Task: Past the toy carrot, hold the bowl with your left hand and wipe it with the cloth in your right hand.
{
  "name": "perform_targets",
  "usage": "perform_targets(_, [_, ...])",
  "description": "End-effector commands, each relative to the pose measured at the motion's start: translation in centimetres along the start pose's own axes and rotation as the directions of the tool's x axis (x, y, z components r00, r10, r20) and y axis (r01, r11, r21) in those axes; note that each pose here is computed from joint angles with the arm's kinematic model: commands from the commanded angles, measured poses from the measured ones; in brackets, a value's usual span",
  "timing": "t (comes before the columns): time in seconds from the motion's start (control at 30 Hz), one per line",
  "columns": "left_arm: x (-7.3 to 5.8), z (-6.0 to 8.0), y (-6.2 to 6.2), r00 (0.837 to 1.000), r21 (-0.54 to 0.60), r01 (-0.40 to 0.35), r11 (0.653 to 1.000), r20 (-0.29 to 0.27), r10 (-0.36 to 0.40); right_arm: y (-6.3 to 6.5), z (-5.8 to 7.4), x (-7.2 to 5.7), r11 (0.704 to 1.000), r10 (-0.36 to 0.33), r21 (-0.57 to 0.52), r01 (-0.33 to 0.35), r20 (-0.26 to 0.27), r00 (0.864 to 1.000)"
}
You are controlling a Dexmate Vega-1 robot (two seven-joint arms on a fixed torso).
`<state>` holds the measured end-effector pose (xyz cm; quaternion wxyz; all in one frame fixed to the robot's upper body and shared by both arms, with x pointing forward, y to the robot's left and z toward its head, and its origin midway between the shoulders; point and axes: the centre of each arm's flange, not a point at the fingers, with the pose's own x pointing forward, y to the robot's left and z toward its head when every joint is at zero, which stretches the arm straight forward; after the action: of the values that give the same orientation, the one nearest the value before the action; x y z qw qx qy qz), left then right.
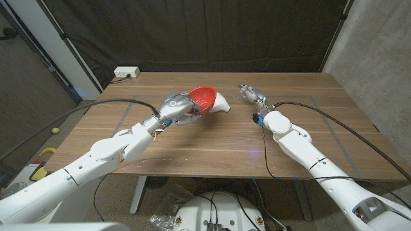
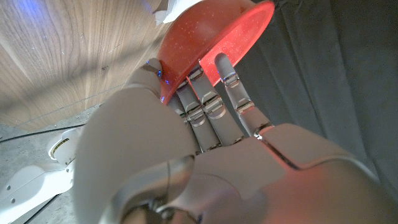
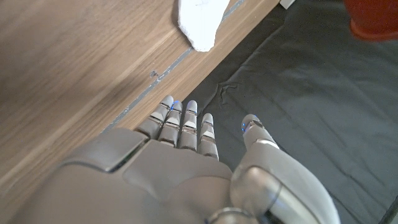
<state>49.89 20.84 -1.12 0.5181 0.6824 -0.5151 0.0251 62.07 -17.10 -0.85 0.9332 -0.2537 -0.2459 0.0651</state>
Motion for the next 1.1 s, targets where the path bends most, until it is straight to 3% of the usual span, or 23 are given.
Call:
perform_targets(0.03, [0.8, -0.2, 1.3, 0.995, -0.112, 0.101, 0.989, 0.012, -0.1, 1.5, 1.9, 1.9, 0.974, 0.081, -0.209, -0.084, -0.021, 0.996])
perform_targets(0.43, [1.1, 0.1, 2.5, 0.985, -0.177, 0.173, 0.969, 0.038, -0.169, 4.0, 3.9, 3.9, 0.907, 0.167, -0.389, -0.162, -0.021, 0.986])
perform_targets(0.7, [1.0, 0.2, 3.3, 0.972, -0.235, 0.234, 0.943, 0.055, -0.227, 6.2, 5.3, 5.4, 0.839, 0.215, -0.508, -0.194, -0.017, 0.976])
perform_targets(0.93, [0.9, 0.3, 3.5, 0.962, -0.244, 0.273, 0.93, 0.069, -0.264, 7.7, 6.2, 6.2, 0.782, 0.221, -0.593, -0.193, -0.025, 0.975])
perform_targets(1.1, [0.8, 0.4, 3.4, 0.954, -0.251, 0.301, 0.92, 0.076, -0.291, 8.4, 6.5, 6.5, 0.749, 0.19, -0.643, -0.16, -0.022, 0.981])
